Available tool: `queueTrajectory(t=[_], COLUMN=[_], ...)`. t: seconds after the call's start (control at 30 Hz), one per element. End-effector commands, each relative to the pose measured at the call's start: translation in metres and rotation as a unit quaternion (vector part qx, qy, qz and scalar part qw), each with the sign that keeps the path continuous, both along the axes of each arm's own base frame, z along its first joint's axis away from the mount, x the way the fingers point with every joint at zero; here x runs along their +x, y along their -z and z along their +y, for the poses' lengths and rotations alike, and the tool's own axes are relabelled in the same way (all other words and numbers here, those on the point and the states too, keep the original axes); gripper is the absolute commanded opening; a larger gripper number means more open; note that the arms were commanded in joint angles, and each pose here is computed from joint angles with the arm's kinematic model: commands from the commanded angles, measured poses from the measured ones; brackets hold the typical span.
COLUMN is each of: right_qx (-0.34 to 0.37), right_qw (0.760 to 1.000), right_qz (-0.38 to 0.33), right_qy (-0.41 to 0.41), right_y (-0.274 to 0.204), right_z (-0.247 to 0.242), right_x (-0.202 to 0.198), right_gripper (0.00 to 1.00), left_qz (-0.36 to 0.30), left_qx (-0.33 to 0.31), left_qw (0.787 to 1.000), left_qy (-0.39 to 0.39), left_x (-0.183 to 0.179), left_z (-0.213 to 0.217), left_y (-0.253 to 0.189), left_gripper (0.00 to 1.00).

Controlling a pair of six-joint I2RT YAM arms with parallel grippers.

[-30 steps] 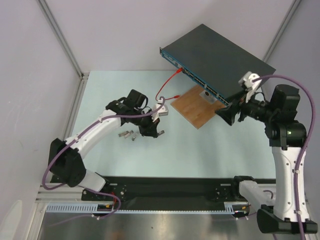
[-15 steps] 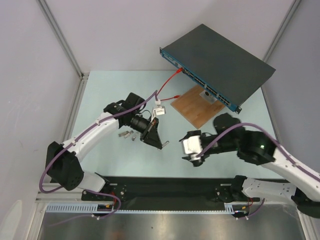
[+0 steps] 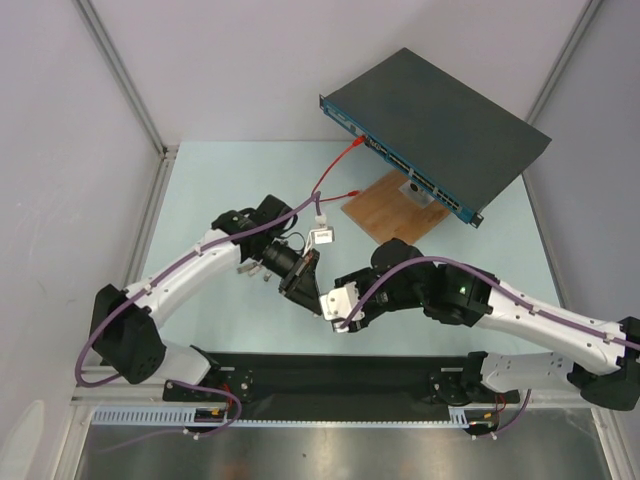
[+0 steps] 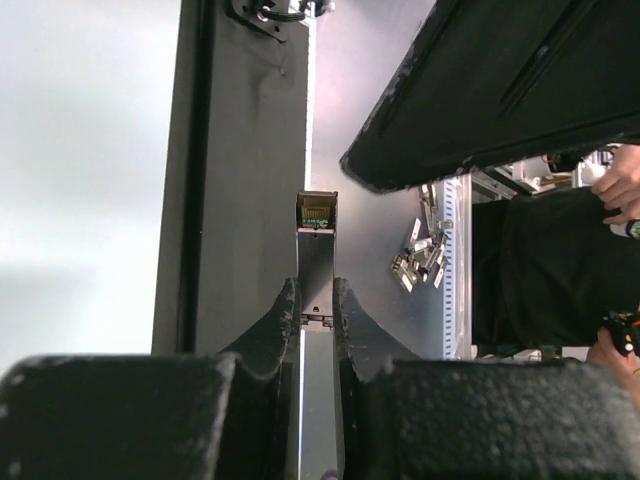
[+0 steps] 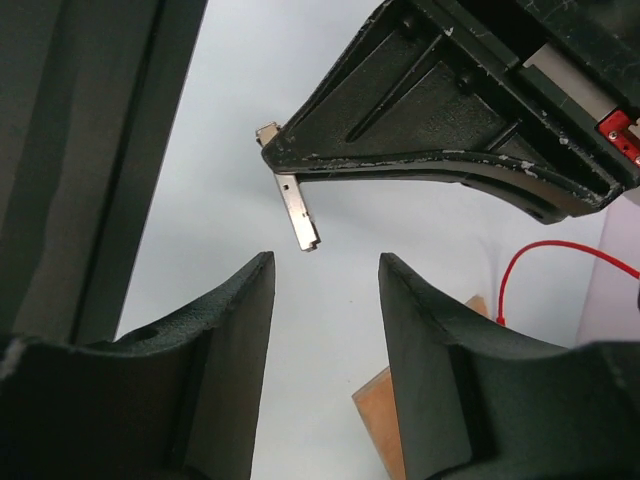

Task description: Insert the plug into the switch port

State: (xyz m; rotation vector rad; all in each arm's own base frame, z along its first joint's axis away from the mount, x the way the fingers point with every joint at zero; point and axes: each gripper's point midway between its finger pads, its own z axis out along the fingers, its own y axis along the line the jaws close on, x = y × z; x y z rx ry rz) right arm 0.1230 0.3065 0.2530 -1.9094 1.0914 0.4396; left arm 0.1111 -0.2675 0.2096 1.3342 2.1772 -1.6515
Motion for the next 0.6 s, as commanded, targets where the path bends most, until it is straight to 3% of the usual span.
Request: queueTrajectory(t=[0.0,0.37,0.4,0.5,0.53,0.57], right_qx=[0.012,-0.004,-0.002,-0.006,-0.009,-0.012], right_qw=[1.000,0.999,0.999,0.999,0.999,0.999], right_qz=[-0.017,-0.039,-0.039,-0.037,-0.036,-0.035], right_qy=[-0.008,-0.008,-0.008,-0.012,-0.014,-0.016], right_y=[-0.004,0.017,0.016,0.017,0.018,0.019], right_z=[0.011,0.019,0.020,0.021,0.021,0.020], right_x=[0.002,0.005,0.005,0.004,0.003,0.003], right_gripper=[0.50,0.45,0.42,0.15,0.00,0.00], left_qz=[0.000,0.006,0.004,0.000,-0.002,-0.004], left_qx=[-0.034,-0.038,-0.041,-0.033,-0.033,-0.035], left_qw=[0.999,0.999,0.999,0.999,0.999,0.999], left_qy=[0.023,0.025,0.025,0.021,0.020,0.018], left_x=[-0.006,-0.006,-0.006,-0.003,-0.003,-0.002], left_z=[-0.004,-0.007,-0.008,-0.009,-0.009,-0.010], left_y=[-0.012,-0.017,-0.018,-0.015,-0.015,-0.016], left_gripper=[0.00,0.00,0.00,0.00,0.04,0.09])
